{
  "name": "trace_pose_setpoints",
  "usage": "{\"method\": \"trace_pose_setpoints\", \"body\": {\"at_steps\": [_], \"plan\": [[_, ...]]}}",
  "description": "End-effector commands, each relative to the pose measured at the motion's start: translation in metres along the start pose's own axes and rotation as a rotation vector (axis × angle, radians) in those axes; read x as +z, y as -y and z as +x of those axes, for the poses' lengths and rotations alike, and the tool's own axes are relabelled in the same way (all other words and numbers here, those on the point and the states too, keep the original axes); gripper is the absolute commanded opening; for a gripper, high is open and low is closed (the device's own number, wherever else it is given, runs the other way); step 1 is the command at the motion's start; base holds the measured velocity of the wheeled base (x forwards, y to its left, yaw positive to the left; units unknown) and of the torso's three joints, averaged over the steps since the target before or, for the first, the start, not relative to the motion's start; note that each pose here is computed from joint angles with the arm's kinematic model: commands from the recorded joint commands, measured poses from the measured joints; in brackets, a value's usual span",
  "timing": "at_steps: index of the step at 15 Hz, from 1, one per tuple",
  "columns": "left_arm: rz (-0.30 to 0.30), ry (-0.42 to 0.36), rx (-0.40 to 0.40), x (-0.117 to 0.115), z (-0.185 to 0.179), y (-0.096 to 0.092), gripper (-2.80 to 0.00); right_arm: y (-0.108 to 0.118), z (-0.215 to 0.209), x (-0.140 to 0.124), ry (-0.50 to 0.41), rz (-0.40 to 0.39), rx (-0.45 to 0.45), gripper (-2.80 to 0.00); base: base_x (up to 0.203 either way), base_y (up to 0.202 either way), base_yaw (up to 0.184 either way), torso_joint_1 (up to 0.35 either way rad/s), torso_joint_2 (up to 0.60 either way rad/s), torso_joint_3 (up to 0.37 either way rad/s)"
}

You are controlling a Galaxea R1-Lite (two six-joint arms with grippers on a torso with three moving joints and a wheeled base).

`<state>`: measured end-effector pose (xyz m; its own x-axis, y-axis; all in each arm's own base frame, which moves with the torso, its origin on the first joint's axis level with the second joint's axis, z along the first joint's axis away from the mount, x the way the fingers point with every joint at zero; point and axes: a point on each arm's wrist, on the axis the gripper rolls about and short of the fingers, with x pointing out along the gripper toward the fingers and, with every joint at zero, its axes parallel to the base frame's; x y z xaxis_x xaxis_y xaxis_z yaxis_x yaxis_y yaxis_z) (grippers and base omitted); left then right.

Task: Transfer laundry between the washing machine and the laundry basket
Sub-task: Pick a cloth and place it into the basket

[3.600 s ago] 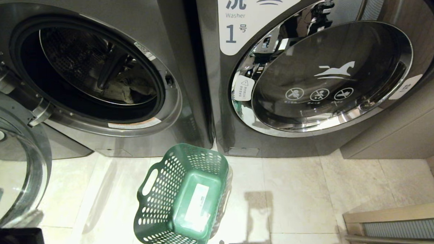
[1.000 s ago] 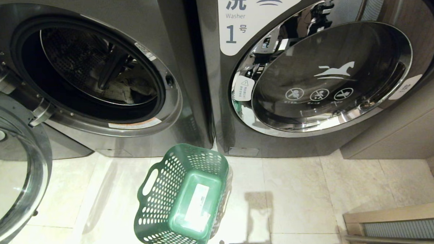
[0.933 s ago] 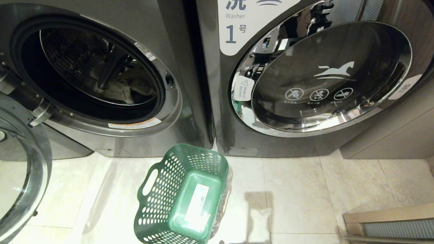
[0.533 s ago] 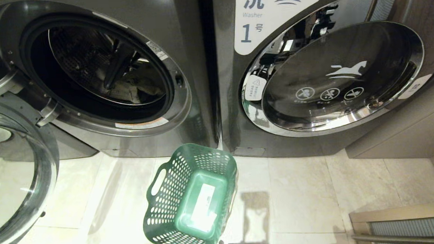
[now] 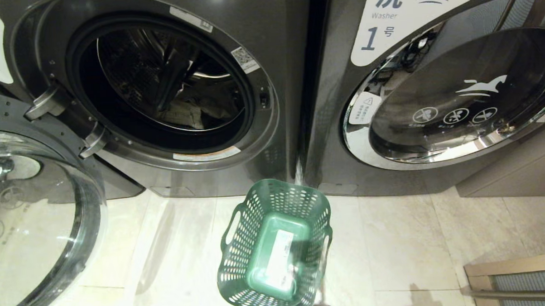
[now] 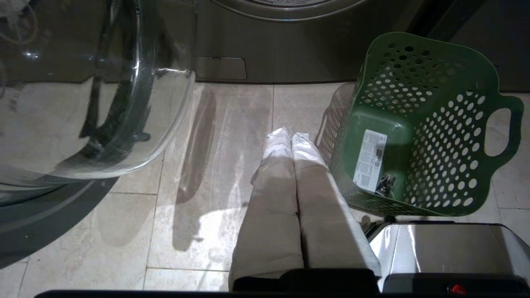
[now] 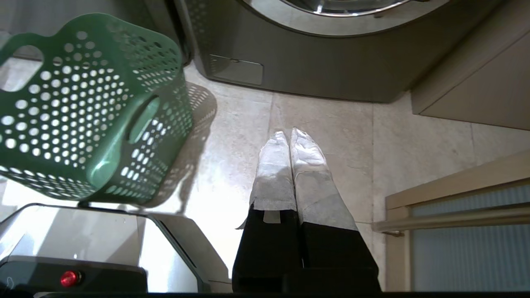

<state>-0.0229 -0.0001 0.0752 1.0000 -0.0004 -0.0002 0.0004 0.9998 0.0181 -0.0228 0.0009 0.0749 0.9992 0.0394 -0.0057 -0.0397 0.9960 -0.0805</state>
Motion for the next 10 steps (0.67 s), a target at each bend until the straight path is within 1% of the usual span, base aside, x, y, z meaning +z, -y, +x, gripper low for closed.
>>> {"method": "trace_pose_setpoints", "body": {"at_steps": [1,3,5,10], "plan": [[0.000,-0.003,0.000,-0.0003,0.0002,0.0000,-2.80,0.0000,0.0001,-0.0001,-0.002,-0.002,0.001,-2.80,0.000,0.192,0.001,0.002,0.00,0.007],[0.000,-0.003,0.000,-0.0003,0.0002,0.0000,-2.80,0.0000,0.0001,-0.0001,-0.002,0.000,0.001,-2.80,0.000,0.193,-0.003,0.002,0.00,0.002],[0.002,0.000,0.000,0.0002,0.0001,0.0000,-2.80,0.0000,0.0001,-0.0001,-0.002,0.000,0.001,-2.80,0.000,0.116,-0.001,0.001,0.00,0.003],[0.002,-0.001,0.000,-0.0002,0.0002,0.0000,-2.80,-0.0001,0.0001,0.0001,0.000,-0.014,0.004,-2.80,0.000,0.000,0.000,0.000,0.00,0.000]]}}
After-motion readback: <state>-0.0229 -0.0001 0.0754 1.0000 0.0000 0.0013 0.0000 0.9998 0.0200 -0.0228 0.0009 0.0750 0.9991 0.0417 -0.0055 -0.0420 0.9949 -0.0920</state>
